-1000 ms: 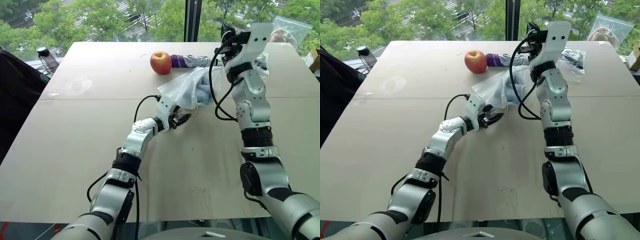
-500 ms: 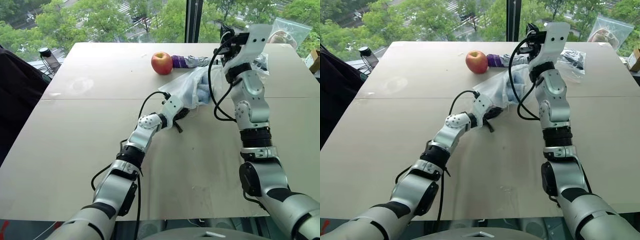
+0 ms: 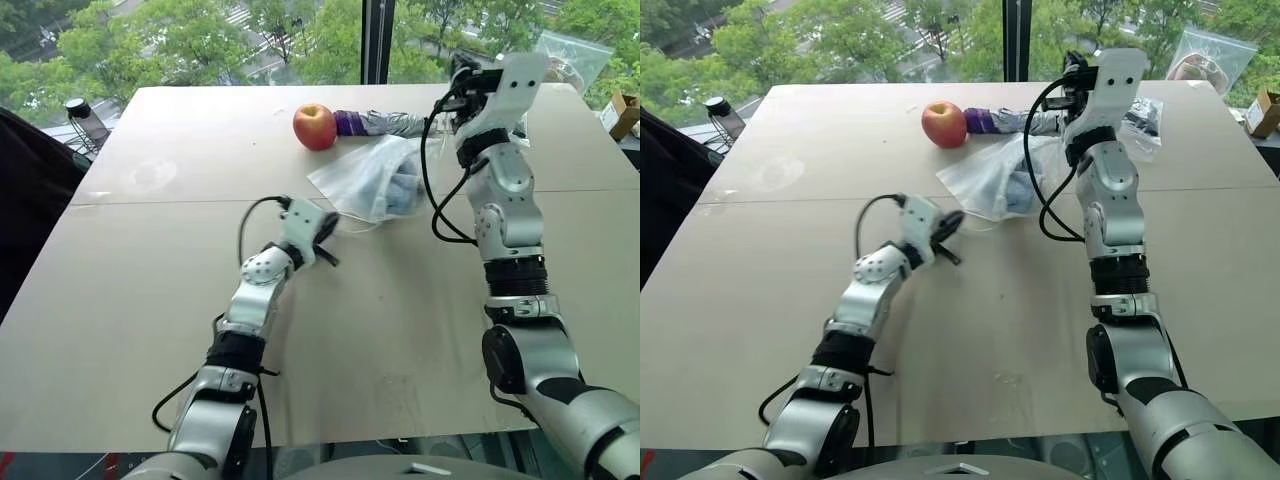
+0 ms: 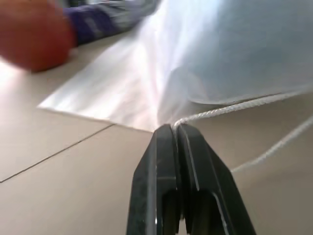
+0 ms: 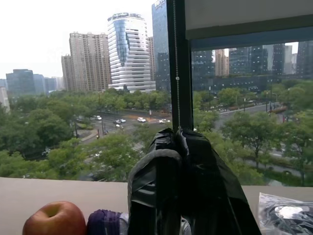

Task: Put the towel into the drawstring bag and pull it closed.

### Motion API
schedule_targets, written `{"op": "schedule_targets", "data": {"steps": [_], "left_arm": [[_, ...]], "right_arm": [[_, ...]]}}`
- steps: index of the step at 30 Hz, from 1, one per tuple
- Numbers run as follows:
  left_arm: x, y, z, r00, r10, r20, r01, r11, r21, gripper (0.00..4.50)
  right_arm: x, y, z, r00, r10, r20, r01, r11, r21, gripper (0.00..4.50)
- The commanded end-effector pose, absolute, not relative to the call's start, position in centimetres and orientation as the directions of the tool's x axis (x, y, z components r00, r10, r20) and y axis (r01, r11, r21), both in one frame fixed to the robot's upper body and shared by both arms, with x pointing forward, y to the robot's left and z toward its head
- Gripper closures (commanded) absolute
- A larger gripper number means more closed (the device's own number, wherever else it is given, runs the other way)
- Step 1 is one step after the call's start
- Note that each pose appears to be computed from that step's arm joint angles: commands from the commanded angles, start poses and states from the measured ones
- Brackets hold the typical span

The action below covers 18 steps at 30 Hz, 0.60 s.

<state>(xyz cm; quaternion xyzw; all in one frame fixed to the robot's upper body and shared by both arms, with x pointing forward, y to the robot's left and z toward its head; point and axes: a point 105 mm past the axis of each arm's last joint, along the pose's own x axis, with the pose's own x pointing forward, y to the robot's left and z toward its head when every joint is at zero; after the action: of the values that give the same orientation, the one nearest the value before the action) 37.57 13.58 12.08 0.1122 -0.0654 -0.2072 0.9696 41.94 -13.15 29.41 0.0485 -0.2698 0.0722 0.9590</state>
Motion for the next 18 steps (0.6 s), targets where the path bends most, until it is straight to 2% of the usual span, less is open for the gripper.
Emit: {"op": "schedule_targets", "data": {"steps": [1, 5, 8, 13, 18], "left_arm": [[36.3, 16.0, 15.8, 0.920, -0.295, 0.259, 0.212, 0.929, 0.304, 4.48], [35.5, 19.5, 17.8, 0.925, -0.096, 0.368, -0.050, 0.928, 0.369, 4.48], [35.0, 21.2, 18.8, 0.905, 0.007, 0.425, -0.193, 0.897, 0.397, 4.48], [34.6, 23.7, 19.0, 0.878, 0.157, 0.452, -0.363, 0.834, 0.415, 4.48], [34.1, 26.6, 18.0, 0.847, 0.325, 0.420, -0.493, 0.777, 0.393, 4.48]], "right_arm": [[41.6, -15.4, 30.5, 0.822, -0.001, 0.570, -0.043, 0.997, 0.064, 4.50], [41.9, -17.6, 29.8, 0.824, -0.116, 0.555, 0.085, 0.993, 0.081, 4.50], [42.0, -18.7, 29.4, 0.821, -0.177, 0.544, 0.145, 0.984, 0.101, 4.50], [42.1, -20.9, 28.7, 0.806, -0.283, 0.520, 0.245, 0.959, 0.142, 4.50], [41.8, -23.4, 27.2, 0.786, -0.412, 0.461, 0.360, 0.911, 0.201, 4.50]]}}
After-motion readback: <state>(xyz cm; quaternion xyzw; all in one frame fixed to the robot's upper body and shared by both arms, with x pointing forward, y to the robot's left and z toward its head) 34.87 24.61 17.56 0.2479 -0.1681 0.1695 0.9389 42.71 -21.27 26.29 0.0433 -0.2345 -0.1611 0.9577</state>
